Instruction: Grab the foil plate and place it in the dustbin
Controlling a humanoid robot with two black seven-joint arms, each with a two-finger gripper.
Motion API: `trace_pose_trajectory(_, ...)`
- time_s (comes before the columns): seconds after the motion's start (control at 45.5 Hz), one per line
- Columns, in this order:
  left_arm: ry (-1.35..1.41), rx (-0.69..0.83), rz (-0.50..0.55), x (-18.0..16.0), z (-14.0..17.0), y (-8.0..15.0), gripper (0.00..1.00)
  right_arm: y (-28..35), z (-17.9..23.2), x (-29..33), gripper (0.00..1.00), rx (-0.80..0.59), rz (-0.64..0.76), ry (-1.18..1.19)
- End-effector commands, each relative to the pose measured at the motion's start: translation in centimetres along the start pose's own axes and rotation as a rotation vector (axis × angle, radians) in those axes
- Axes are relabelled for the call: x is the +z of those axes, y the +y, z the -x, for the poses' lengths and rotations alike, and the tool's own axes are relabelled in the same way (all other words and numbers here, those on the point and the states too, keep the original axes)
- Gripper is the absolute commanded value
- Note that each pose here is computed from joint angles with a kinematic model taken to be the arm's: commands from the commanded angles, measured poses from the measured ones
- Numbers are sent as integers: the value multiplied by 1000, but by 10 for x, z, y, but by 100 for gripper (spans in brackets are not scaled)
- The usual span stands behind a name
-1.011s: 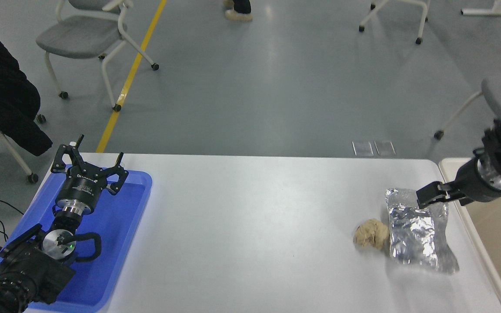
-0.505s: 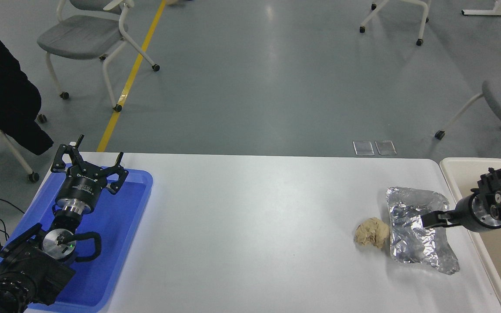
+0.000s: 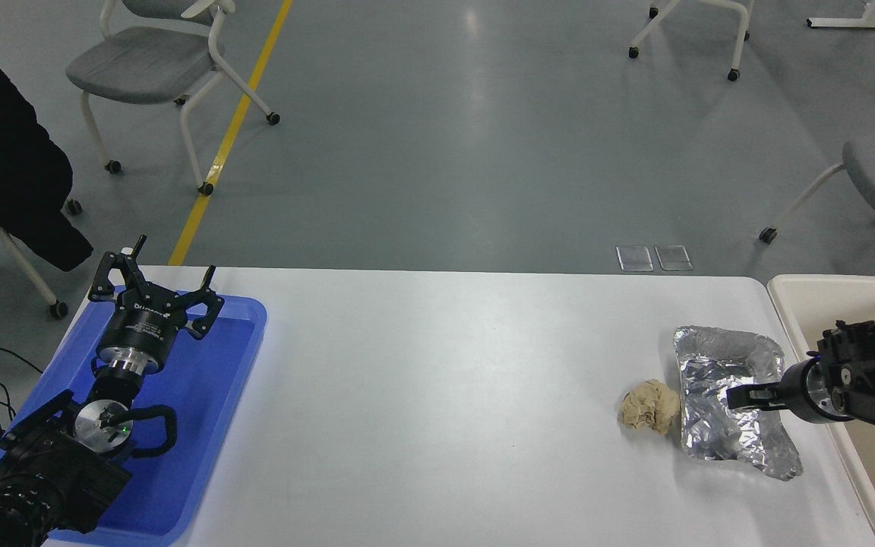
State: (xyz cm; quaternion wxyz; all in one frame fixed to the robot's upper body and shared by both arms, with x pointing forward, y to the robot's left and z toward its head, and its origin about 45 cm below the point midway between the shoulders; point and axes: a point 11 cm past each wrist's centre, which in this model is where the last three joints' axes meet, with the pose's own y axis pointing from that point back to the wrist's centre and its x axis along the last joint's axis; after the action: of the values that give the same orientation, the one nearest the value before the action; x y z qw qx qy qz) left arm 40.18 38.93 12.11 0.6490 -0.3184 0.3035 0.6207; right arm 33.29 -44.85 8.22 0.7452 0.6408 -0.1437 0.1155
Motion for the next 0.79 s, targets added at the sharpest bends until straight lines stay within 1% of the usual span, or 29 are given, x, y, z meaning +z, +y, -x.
trace_pose_trajectory(0.0, 1, -2, 0, 0, 1, 0, 100, -4, 1, -1, 0, 26, -3, -26)
trace_pose_trajectory(0.264, 1, -2, 0, 0, 1, 0, 100, -2, -7, 2, 0, 45, 5, -34)
trace_pose_trajectory(0.505, 0, 0, 0, 0, 0, 0, 100, 7, -23, 4, 0, 67, 1, -37)
trace_pose_trajectory(0.681, 0, -1, 1, 0, 0, -1, 100, 29, -39, 24, 0, 74, 20, -39)
trace_pose_trajectory(0.769, 1, -4, 0, 0, 1, -1, 100, 52, -55, 37, 0, 81, 32, -23)
